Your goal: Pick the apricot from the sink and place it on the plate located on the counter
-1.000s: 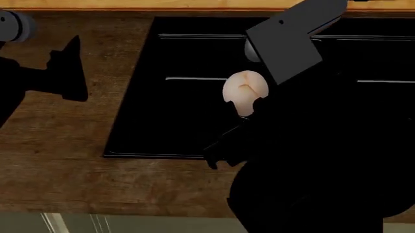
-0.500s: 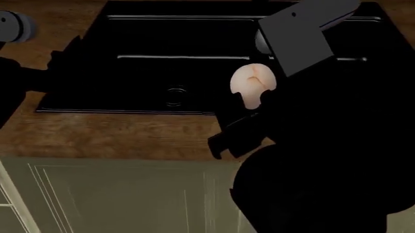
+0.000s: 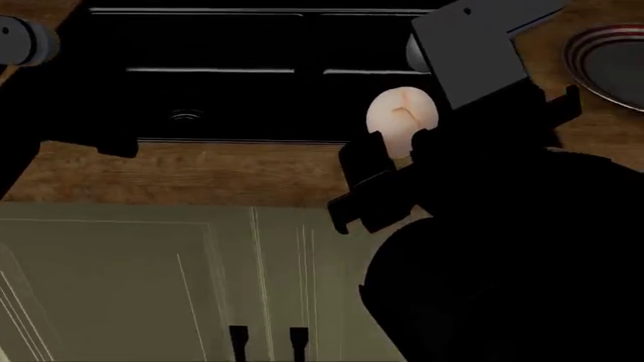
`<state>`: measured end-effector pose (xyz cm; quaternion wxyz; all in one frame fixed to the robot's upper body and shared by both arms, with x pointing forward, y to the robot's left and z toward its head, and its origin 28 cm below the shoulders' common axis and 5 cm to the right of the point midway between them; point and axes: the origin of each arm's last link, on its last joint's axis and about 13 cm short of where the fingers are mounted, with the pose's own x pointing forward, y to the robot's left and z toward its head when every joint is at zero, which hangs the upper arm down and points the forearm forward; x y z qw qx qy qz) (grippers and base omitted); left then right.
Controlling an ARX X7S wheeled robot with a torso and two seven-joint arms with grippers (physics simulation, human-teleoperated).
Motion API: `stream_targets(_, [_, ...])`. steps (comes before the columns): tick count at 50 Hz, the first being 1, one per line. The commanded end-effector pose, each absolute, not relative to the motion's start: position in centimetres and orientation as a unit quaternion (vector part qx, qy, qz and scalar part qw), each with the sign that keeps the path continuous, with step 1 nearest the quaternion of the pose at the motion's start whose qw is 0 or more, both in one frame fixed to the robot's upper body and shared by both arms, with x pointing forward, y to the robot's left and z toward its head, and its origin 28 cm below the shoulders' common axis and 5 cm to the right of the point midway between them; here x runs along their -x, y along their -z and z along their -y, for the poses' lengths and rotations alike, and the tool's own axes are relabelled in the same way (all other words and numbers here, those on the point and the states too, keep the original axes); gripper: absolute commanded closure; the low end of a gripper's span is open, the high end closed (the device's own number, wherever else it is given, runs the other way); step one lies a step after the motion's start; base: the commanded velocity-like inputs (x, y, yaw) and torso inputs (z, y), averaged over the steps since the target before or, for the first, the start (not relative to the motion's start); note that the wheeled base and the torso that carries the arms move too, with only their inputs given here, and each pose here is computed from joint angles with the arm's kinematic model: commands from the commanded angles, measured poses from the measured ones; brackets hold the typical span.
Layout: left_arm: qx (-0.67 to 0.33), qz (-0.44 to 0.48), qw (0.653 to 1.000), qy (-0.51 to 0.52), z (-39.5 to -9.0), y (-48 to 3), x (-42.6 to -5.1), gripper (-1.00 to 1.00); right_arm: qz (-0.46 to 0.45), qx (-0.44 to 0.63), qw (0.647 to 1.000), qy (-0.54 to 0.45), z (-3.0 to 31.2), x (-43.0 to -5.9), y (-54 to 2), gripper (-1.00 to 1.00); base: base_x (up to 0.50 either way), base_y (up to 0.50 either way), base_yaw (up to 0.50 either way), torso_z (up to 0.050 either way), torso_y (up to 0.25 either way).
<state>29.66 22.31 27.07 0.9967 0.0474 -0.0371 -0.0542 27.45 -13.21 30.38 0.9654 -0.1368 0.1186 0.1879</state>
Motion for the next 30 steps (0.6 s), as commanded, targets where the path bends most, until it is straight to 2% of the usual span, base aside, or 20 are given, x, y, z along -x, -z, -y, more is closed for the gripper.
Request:
stream_targets(1, [-0.049, 0.044, 0.996, 0.054, -22.35, -27.07, -29.60, -1.00, -0.116, 0.149, 0.964, -0.188, 13.10, -27.51, -30.38, 1.00, 0.00, -0.50, 0.00, 0.000, 0.000])
stream_targets(30, [-0.051, 0.046, 0.996, 0.058, -22.13, -27.27, -29.62, -1.00, -0.107, 0.149, 0.964, -0.190, 13.21, -27.28, -30.78, 1.00, 0.00, -0.50, 0.00, 0.000, 0.000])
